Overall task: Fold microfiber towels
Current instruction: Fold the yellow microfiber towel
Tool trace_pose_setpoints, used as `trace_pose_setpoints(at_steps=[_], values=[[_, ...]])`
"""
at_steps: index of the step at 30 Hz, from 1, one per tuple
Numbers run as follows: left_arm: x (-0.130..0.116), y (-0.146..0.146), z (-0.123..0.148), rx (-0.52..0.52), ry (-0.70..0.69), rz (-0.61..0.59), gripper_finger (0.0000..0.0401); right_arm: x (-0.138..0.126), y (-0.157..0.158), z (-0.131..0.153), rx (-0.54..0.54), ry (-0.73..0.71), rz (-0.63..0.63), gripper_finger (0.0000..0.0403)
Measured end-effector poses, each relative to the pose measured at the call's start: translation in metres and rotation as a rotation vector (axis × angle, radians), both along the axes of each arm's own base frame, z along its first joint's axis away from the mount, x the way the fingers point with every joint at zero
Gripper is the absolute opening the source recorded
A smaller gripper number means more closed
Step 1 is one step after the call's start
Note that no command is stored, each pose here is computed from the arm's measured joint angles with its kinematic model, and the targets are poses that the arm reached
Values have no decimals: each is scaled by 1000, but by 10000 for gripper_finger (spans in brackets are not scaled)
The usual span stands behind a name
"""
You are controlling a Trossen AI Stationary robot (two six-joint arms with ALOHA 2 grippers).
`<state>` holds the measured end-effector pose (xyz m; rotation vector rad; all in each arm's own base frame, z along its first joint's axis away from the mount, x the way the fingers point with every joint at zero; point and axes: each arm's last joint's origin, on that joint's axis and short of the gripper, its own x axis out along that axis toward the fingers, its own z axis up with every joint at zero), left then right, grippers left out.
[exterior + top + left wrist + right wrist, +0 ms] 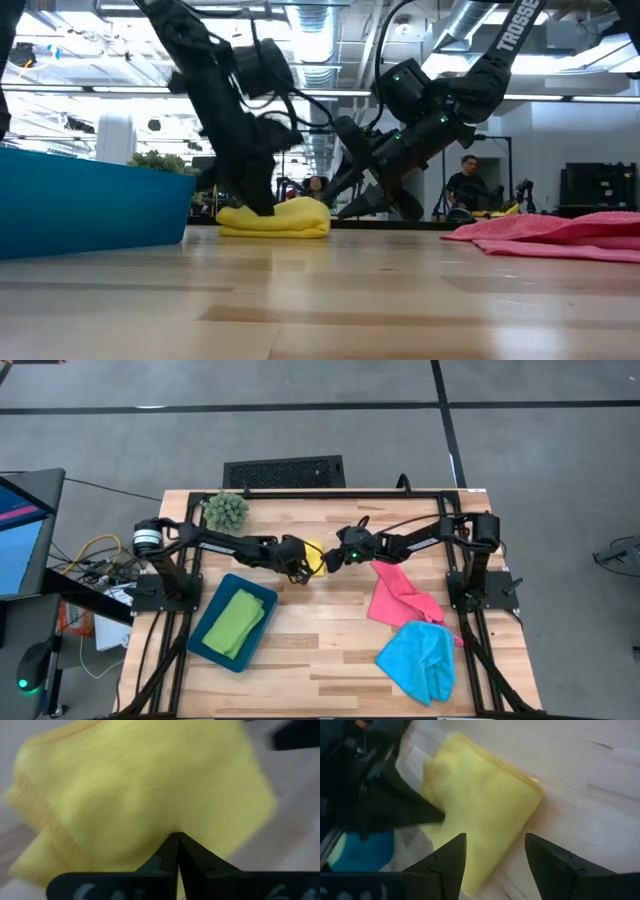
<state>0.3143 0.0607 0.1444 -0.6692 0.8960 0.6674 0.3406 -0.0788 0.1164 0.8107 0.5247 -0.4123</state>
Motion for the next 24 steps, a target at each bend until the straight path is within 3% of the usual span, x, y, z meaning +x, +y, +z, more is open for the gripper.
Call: trace_pose_setpoints(at_steps=[3,7,10,15,21,24], values=[[-1,3,-6,-3,32,27,0,0,0,0,11,0,7,225],[0,2,-8,-3,36,27,0,3,5,29,0,-146,59,224],[0,2,-8,-5,33,29,0,3,7,35,-10,-169,64,209],[0,3,-8,-5,28,32,0,6,5,13,1,-119,57,137],[4,3,-6,-20,-16,16,0,15,4,-14,38,-169,47,34],[3,2,-3,-28,-21,20,0,17,2,-23,40,-155,39,9]])
